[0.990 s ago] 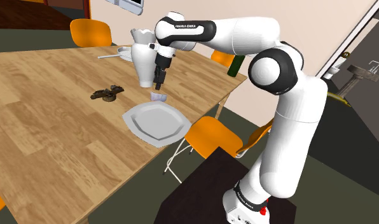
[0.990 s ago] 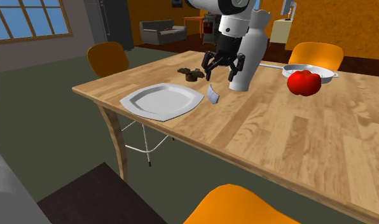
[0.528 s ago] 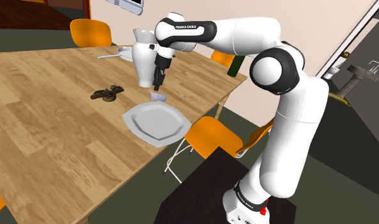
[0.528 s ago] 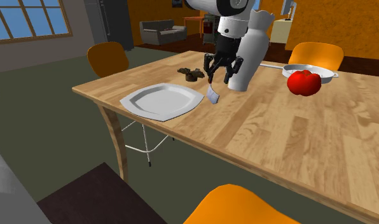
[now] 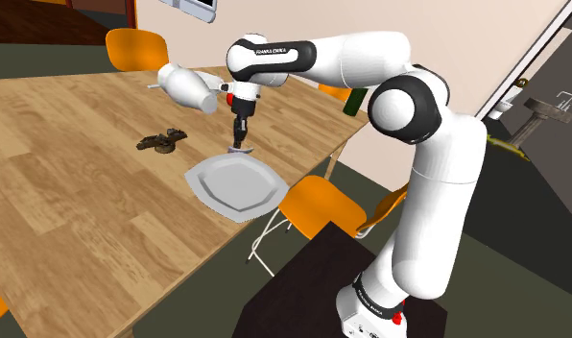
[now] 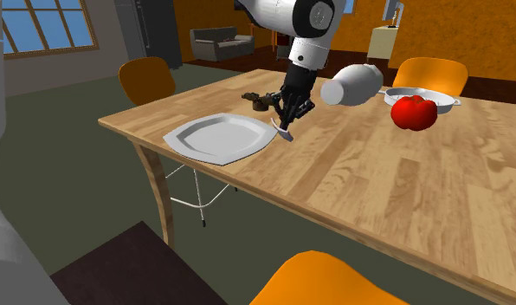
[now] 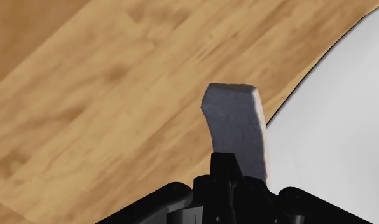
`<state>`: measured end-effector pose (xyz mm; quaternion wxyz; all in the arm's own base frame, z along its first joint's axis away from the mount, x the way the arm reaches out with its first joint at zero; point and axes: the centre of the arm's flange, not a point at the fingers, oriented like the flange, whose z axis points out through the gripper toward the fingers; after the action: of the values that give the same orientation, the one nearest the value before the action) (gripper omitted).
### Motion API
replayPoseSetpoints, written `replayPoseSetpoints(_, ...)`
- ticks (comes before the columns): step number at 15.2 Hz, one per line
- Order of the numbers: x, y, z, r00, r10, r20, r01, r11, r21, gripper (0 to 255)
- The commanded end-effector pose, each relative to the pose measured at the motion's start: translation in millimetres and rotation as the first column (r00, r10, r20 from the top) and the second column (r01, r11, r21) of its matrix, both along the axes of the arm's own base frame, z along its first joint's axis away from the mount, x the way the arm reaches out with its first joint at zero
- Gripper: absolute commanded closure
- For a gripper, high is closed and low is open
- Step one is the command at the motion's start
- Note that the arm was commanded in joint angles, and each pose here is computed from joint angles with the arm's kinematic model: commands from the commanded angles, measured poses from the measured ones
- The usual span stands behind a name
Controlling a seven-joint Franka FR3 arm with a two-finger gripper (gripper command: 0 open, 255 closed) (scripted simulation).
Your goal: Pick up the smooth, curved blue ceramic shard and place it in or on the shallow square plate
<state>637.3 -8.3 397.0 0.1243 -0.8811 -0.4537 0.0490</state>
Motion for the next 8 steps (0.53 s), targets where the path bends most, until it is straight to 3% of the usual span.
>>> replayPoseSetpoints(1,0.0,0.0,0.0,1.000,0.000,0.000,0.000,1.000,0.000,255)
replayPoseSetpoints(2,0.0,0.0,0.0,1.000,0.000,0.000,0.000,1.000,0.000,0)
replayPoseSetpoints(3,-17.0,-50.7,-2.6,0.996,-0.050,0.071,0.028,0.958,0.284,0)
replayPoseSetpoints(4,-9.2,-24.6,-1.4,1.000,-0.019,0.009,0.018,0.998,0.062,0)
replayPoseSetpoints(5,-9.2,-24.6,-1.4,1.000,-0.019,0.009,0.018,0.998,0.062,0)
replayPoseSetpoints(8,-30.2,-3.1,30.6,0.996,-0.040,0.086,0.033,0.997,0.074,0)
